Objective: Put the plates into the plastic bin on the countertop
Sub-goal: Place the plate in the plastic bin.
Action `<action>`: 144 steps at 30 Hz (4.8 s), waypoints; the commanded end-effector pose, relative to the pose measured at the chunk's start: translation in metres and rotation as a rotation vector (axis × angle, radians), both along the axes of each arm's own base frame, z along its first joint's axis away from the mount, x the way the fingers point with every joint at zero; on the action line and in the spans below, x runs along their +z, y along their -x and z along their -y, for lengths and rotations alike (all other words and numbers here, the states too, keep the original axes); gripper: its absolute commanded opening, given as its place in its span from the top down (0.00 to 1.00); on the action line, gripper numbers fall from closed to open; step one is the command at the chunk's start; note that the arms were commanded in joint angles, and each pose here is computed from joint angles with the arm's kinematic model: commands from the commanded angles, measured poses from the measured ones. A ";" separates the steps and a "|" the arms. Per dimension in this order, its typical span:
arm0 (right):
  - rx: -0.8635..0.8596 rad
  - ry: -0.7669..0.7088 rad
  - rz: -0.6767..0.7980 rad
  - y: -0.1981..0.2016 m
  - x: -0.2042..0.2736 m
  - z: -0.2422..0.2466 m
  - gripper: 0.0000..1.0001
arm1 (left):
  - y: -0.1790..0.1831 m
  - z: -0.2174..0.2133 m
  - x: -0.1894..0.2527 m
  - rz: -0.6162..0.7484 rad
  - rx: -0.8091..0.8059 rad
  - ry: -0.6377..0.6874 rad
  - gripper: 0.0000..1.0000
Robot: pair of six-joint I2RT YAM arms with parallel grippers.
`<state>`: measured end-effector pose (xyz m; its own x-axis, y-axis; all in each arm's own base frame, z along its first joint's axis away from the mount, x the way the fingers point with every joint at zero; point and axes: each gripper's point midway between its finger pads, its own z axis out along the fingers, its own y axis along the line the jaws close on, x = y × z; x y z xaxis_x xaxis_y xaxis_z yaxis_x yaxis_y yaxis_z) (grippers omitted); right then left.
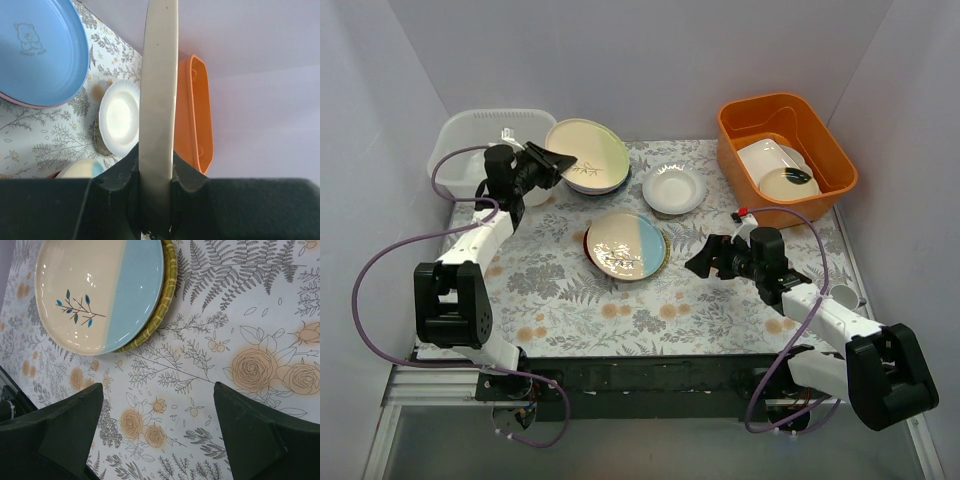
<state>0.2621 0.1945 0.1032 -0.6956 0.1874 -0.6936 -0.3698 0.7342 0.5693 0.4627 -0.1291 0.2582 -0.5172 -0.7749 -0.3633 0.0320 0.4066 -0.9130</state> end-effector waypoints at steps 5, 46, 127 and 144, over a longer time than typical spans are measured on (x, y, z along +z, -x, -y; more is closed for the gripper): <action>0.070 -0.017 0.044 -0.012 0.011 -0.015 0.02 | -0.014 -0.048 0.093 0.187 0.186 -0.009 1.00; 0.067 0.052 0.009 -0.016 -0.006 -0.010 0.02 | -0.085 -0.192 0.110 0.165 0.497 -0.060 1.00; 0.083 0.052 0.014 -0.015 0.007 -0.012 0.02 | -0.152 -0.234 -0.091 -0.327 0.468 -0.412 0.67; 0.107 0.031 0.011 -0.006 0.003 -0.013 0.02 | -0.137 -0.237 -0.109 -0.414 0.434 -0.491 0.40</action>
<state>0.2699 0.2025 0.0967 -0.7289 0.0878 -0.6790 -0.4135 0.7339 0.5388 0.5940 0.1026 0.1235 -0.3891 -0.7730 -0.5011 -0.5548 0.6309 -0.5424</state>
